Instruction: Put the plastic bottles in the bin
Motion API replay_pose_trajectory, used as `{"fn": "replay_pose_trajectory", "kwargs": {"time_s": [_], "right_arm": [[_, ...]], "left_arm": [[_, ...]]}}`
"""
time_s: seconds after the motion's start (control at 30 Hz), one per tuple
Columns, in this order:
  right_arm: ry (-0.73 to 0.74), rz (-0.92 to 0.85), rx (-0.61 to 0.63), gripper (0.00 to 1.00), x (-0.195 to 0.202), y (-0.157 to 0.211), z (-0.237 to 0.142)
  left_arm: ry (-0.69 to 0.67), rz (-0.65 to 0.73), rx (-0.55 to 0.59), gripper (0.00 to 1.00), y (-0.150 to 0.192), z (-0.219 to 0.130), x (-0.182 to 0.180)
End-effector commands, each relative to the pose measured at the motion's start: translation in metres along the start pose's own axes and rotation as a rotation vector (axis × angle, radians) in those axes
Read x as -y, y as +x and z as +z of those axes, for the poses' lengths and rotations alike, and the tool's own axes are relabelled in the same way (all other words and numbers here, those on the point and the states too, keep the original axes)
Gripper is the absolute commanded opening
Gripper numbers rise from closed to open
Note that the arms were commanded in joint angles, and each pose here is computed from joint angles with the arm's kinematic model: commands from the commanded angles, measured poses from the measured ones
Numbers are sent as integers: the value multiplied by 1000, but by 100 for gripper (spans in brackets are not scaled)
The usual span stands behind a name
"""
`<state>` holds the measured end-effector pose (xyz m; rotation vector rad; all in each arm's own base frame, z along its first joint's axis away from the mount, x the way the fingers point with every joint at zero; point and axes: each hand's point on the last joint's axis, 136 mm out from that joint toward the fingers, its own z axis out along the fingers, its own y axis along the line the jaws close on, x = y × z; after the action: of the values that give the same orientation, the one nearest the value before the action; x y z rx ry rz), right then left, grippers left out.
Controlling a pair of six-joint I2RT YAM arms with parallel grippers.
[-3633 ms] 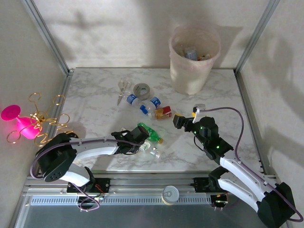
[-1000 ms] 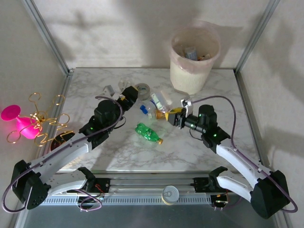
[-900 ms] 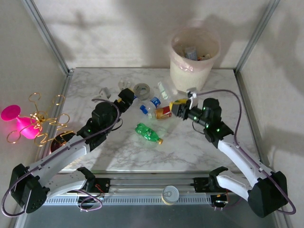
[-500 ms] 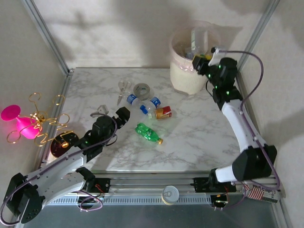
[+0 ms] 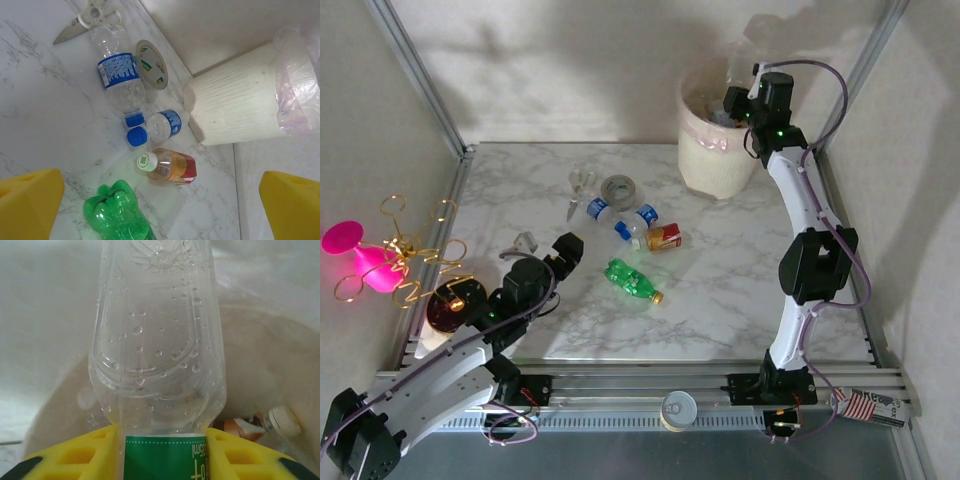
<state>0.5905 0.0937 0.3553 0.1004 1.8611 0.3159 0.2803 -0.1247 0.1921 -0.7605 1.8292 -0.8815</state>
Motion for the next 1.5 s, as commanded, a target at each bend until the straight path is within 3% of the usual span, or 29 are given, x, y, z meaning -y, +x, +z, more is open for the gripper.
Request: {"fn": "replay_pose_trajectory", "kwargs": {"time_s": [0.0, 0.1, 0.2, 0.37, 0.57, 0.63, 0.7, 0.73, 0.97, 1.17, 1.47], "right_arm": [[33, 14, 32, 48, 3, -16, -7], [33, 10, 48, 65, 2, -23, -11], [34, -8, 81, 75, -1, -38, -22], [12, -42, 136, 75, -12, -56, -52], [-98, -87, 197, 77, -51, -46, -108], [-150, -93, 205, 82, -65, -31, -128], [-217, -98, 196, 96, -81, -11, -145], [-252, -96, 188, 99, -89, 1, -153], [-405, -40, 99, 99, -120, 97, -190], [-443, 50, -6, 99, -121, 170, -202], [-338, 72, -81, 99, -88, 215, -209]], "left_arm": [[-38, 1, 31, 100, -6, -3, -11], [-34, -4, 32, 100, -6, -3, -10], [-32, -9, 26, 100, -5, -2, -10], [-26, -17, 16, 100, -3, 1, -8], [-35, -45, -14, 100, 5, 6, -8], [-45, -70, -25, 100, 10, 8, -11], [-64, -92, -29, 100, 15, 9, -16], [-71, -105, -29, 100, 18, 10, -17], [-130, -172, -55, 100, 54, 9, -27], [-195, -234, -91, 100, 92, 8, -38], [-343, -145, -199, 100, 138, 34, -33]]}}
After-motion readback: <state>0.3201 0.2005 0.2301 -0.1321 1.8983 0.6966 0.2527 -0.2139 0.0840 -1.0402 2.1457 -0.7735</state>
